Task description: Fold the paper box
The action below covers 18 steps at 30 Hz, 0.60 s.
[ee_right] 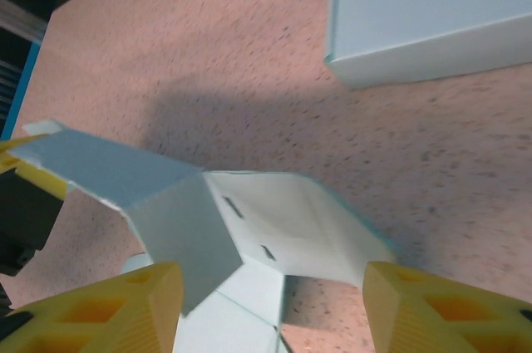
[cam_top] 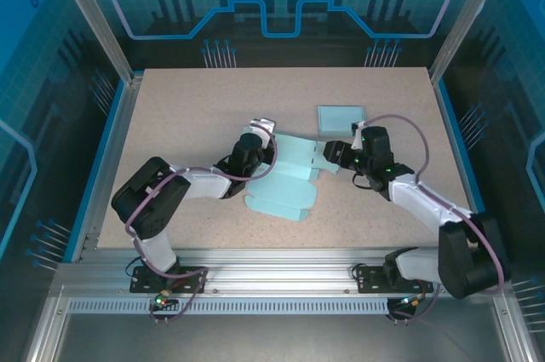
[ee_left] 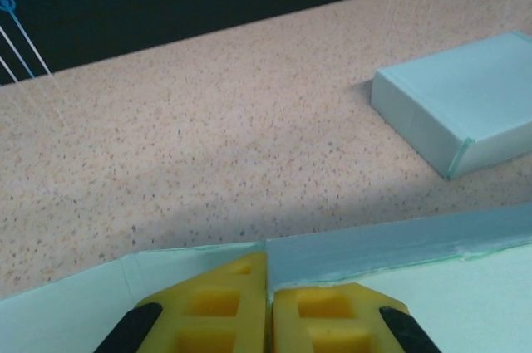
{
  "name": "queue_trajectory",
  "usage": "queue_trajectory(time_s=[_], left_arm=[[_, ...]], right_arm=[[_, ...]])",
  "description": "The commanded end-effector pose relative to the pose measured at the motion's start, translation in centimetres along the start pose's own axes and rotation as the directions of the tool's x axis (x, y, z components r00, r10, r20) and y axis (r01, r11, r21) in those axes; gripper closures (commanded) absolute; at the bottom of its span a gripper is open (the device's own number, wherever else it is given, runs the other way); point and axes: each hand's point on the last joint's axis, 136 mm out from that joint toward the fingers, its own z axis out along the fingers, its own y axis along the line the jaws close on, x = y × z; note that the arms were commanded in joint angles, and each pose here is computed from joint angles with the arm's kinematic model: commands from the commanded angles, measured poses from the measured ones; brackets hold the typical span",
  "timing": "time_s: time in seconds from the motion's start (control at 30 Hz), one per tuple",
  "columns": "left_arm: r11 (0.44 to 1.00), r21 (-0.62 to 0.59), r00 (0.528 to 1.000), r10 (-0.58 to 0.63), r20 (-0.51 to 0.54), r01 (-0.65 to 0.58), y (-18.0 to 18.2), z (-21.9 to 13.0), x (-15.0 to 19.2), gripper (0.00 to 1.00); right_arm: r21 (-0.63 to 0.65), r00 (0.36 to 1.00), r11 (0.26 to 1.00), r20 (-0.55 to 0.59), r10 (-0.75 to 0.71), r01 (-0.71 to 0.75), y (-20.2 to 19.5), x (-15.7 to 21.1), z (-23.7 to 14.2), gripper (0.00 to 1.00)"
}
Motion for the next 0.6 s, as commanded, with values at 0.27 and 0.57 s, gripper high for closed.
queue_trajectory(time_s=[0.27, 0.57], left_arm=[[0.989, -0.054, 0.947, 0.145, 0.286, -0.135, -2.8, -0.4, -4.2, 0.9], [0.985, -0.052, 0.94, 0.175, 0.294, -0.167, -3.4, -1.2, -3.8, 0.9]], right_arm=[[0.155, 0.994, 0.982, 0.003, 0.112, -0.111, -4.4, -4.8, -4.9, 0.3], [0.138, 0.981, 0.976, -0.07, 0.18, -0.169, -6.4, -6.2, -2.1, 0.36]])
